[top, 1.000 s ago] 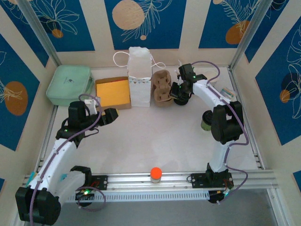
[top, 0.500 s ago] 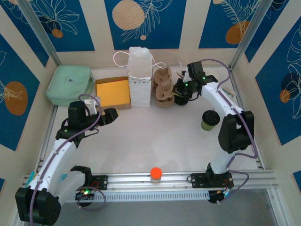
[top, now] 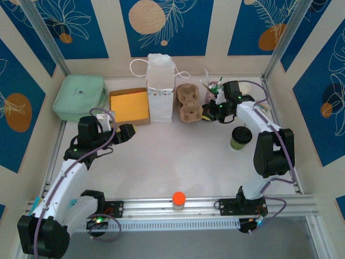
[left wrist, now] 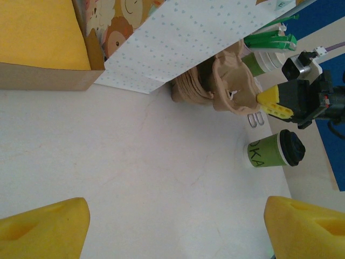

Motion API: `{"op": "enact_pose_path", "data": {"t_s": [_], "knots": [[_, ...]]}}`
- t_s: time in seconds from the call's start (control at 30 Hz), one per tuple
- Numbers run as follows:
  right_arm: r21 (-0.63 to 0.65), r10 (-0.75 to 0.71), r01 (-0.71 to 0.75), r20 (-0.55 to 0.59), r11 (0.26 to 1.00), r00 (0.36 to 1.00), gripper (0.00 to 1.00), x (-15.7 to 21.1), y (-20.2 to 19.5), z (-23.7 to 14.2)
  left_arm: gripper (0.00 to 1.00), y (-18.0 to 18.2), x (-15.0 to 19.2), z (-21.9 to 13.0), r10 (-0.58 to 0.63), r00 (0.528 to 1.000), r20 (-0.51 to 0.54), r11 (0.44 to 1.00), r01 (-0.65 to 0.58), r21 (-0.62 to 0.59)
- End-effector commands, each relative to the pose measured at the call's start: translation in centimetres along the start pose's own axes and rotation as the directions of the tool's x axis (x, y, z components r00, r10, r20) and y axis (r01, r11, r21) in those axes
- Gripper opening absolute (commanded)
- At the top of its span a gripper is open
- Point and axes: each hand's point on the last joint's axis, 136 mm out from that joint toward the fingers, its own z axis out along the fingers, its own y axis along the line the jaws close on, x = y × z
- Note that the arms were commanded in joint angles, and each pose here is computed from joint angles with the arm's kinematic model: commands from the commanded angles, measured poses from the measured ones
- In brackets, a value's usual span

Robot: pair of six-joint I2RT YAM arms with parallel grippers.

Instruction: Pack the takeout coffee

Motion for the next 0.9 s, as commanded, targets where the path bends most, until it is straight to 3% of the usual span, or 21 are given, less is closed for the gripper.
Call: {"op": "enact_pose_path", "data": {"t_s": [0.0, 0.17, 0.43, 0.67, 0.87], "knots": [[0.000, -0.033, 0.033, -0.009, 0.999, 0.999, 0.06, 0.1, 0.3, -0.3, 0.84, -0.6, -0.8, -0.3, 0.004, 1.000, 0.022, 1.000, -0.005, 0.023], [0.072, -0.094, 0.093, 0.014, 0.993, 0.995, 0.17, -0.2, 1.0, -0.6, 0.84, -0.8, -1.0, -0.5, 0.009, 1.000, 0.026, 1.000, -0.010, 0.024], [0.302, -0.246, 0.203, 0.110, 0.932, 0.963, 0.31, -1.1, 2.5, -2.7, 0.84, -1.0, -1.2, -0.7, 0.019, 0.999, 0.032, 1.000, -0.019, 0.017], [0.443, -0.356, 0.274, 0.114, 0.854, 0.928, 0.38, -2.1, 4.3, -3.4, 0.84, -1.1, -1.3, -0.8, 0.024, 0.999, 0.036, 1.000, -0.024, 0.015], [0.482, -0.418, 0.329, 0.088, 0.812, 0.904, 0.42, -2.8, 5.6, -2.3, 0.84, -1.2, -1.4, -1.0, 0.032, 0.999, 0.041, 0.999, -0.032, 0.010]]}}
